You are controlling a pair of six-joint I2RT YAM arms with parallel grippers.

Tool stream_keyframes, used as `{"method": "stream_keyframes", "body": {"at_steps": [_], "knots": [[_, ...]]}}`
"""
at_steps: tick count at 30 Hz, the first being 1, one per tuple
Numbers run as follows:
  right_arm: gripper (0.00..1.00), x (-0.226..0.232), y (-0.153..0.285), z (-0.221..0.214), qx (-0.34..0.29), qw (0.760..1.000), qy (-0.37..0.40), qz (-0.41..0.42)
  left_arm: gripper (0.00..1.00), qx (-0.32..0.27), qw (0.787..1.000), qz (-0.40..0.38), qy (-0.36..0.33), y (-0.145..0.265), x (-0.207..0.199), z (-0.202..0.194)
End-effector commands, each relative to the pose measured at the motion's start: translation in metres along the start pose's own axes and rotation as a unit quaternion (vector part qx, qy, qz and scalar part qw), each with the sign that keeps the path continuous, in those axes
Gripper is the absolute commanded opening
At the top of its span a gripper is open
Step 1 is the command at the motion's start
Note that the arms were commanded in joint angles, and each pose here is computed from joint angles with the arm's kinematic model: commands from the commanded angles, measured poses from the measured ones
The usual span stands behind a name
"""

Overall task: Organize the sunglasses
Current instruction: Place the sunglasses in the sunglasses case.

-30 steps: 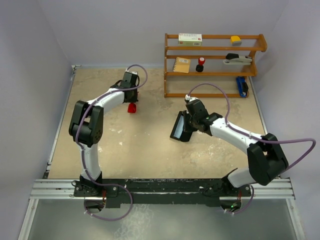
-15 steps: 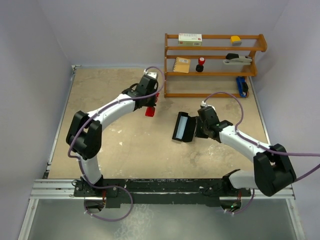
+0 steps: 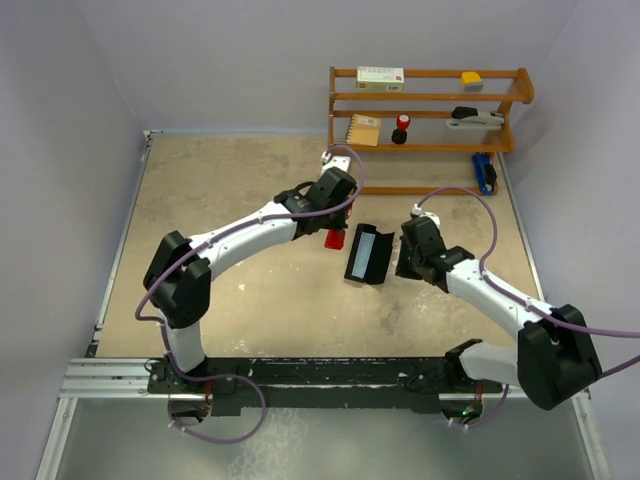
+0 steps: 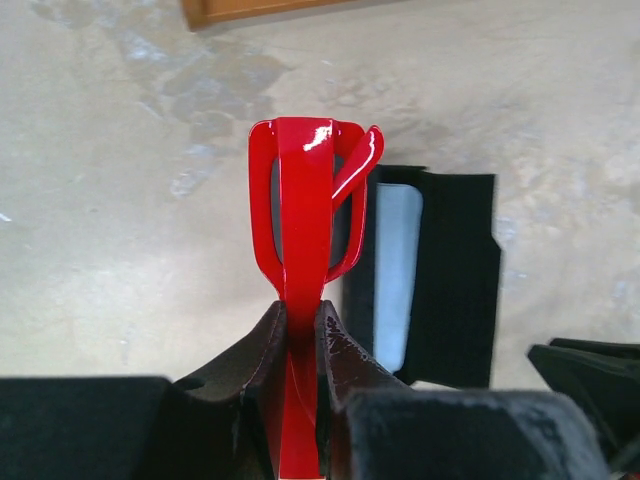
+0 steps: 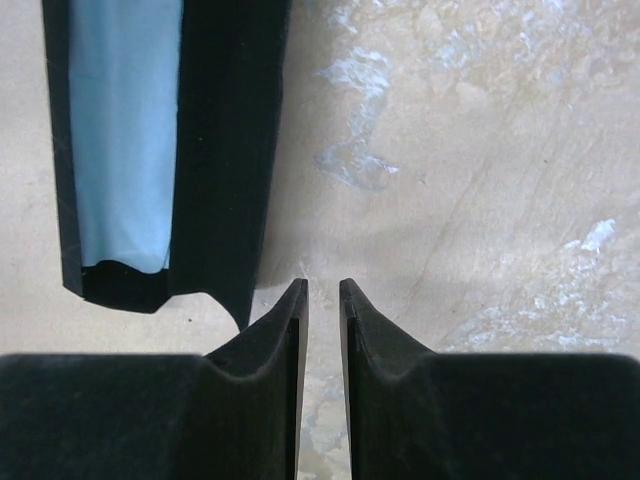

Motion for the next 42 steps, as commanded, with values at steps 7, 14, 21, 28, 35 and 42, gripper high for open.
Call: {"method": "stream_keyframes", "body": {"at_steps": [7,14,21,28,35,42], "knots": [[0.22,-0.023,0.004,-0.003,-0.013,0.999,-0.026,-0.037,0.0,-0.036,0.999,-0.02,0.025,0.007,-0.069,0.002],[0.23,-0.031,0.006,-0.005,-0.012,0.999,-0.032,-0.038,0.0,-0.029,0.999,-0.016,0.015,-0.008,-0.086,-0.015],[0.23,-0.033,0.007,-0.007,-0.006,0.999,-0.027,-0.039,0.0,-0.032,0.999,-0.021,0.018,-0.017,-0.094,-0.018],[0.24,-0.036,0.006,-0.009,-0.003,0.999,-0.023,-0.041,0.0,-0.037,0.998,-0.034,0.022,-0.023,-0.105,-0.019],[0.24,-0.036,0.008,-0.008,-0.003,0.999,-0.021,-0.043,0.0,-0.039,0.998,-0.049,0.028,-0.031,-0.11,-0.025],[0.24,-0.038,0.007,-0.01,0.0,0.999,-0.021,-0.045,0.0,-0.03,0.998,-0.044,0.022,-0.04,-0.109,-0.036]]}}
Point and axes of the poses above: each gripper's point midway between its finger pads, its own y axis back along the fingers, its own x axis along the line the jaws close on, z = x × y, the point moved 4 cm from there along y, back along the fingers, and after that the axes turned 12 degrees about -y, right-handed, at the moved point
